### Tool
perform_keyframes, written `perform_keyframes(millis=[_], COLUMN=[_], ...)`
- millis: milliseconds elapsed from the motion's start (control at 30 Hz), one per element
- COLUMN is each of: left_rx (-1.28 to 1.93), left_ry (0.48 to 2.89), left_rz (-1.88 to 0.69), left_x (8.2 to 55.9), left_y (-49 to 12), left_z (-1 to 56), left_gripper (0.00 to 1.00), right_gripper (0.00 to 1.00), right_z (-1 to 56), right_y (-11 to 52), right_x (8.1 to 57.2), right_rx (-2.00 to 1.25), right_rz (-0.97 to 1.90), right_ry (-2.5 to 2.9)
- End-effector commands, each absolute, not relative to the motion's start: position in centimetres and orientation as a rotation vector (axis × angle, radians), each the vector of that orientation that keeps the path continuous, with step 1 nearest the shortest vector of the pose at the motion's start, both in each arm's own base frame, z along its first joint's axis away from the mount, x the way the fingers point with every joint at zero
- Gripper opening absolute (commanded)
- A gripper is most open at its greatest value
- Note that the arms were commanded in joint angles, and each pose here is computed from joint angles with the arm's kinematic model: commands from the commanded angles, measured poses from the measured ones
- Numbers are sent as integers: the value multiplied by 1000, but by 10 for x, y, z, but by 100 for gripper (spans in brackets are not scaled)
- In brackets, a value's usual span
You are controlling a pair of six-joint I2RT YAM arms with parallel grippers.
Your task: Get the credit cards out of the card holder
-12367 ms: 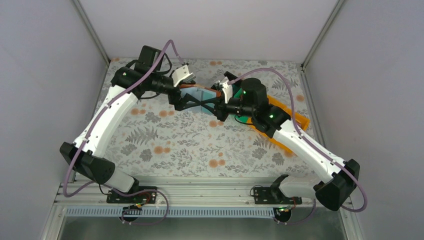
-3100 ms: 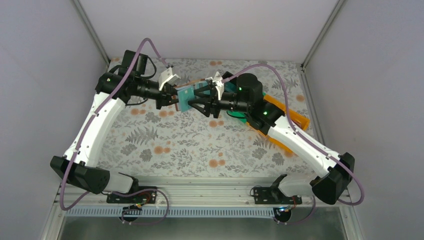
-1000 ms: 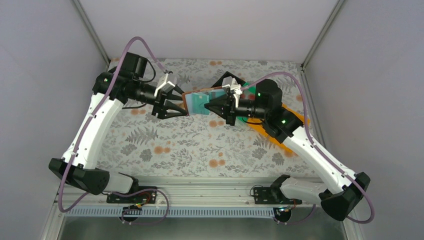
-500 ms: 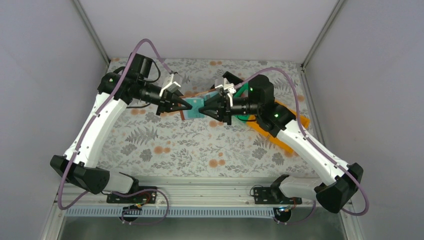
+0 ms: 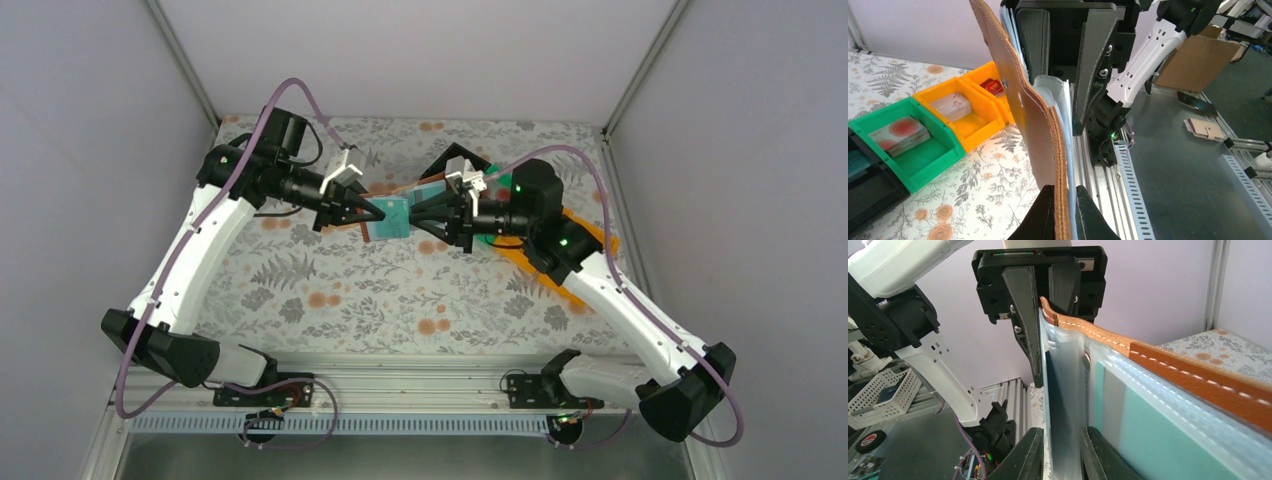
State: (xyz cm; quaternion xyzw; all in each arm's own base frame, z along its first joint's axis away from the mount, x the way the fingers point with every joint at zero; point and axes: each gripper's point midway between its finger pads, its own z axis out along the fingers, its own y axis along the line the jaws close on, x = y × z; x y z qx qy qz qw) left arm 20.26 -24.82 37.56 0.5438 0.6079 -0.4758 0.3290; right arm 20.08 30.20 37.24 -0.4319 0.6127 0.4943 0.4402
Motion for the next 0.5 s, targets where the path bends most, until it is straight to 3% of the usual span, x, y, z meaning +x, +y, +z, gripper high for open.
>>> perform_keyframes(millis=[0, 200, 300, 467], left_rx=[1443, 1445, 1446, 1451], left_ry=[1513, 1512, 1514, 1504], left_rz=[-1301, -1301, -1307, -1303], left_x=[192, 192, 192, 190], left_y=[-250, -250, -251, -250], left_z=[385, 385, 384, 384], left_gripper=[2, 2, 3, 2], right_gripper=[23, 22, 12, 7], right_z=[380, 377, 371, 370], right_y=[303, 307, 310, 312], right_x=[211, 214, 222, 227], right_rx=[-1041, -1044, -1027, -1015], right_rz=[1220, 1231, 1221, 1224], right_ry=[1502, 1508, 1541, 1556])
